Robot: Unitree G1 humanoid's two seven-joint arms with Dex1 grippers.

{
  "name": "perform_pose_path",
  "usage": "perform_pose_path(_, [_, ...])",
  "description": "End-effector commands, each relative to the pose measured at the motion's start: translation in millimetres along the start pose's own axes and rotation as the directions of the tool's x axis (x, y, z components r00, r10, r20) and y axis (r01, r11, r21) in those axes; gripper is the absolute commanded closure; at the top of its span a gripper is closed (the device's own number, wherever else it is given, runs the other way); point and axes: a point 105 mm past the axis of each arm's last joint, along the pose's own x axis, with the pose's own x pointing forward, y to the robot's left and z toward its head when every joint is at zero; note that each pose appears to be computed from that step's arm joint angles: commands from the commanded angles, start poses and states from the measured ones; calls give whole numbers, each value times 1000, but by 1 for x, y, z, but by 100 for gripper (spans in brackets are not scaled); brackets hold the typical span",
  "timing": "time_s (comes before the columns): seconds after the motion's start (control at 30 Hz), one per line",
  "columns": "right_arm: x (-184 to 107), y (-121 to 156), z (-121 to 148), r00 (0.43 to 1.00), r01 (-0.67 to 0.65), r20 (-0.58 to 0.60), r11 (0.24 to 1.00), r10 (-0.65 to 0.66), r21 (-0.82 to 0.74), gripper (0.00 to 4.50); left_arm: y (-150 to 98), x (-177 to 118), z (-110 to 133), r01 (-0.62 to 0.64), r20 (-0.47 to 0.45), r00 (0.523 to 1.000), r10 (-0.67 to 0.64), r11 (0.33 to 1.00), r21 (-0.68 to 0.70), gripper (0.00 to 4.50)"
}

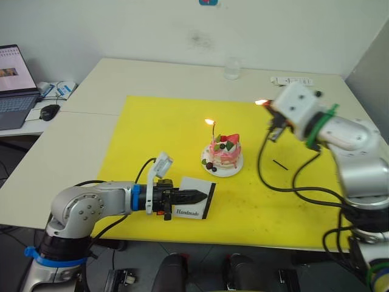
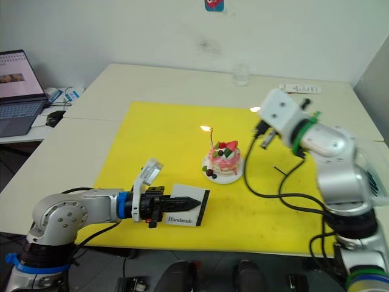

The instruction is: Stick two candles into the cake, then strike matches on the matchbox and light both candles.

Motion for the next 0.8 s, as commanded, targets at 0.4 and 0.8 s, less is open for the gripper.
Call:
perform_pose_path(0.4, [-133,-57,-162,697,669,-574,678,-430,304,447,-16,33,-7,119,18,993,-119,993,-13,450])
perform_pose_path(0.8, [-136,-58,-183,656,726,-626,577,-421,373,86,-15,37,-9,104,36,994,-103,994,-24,450])
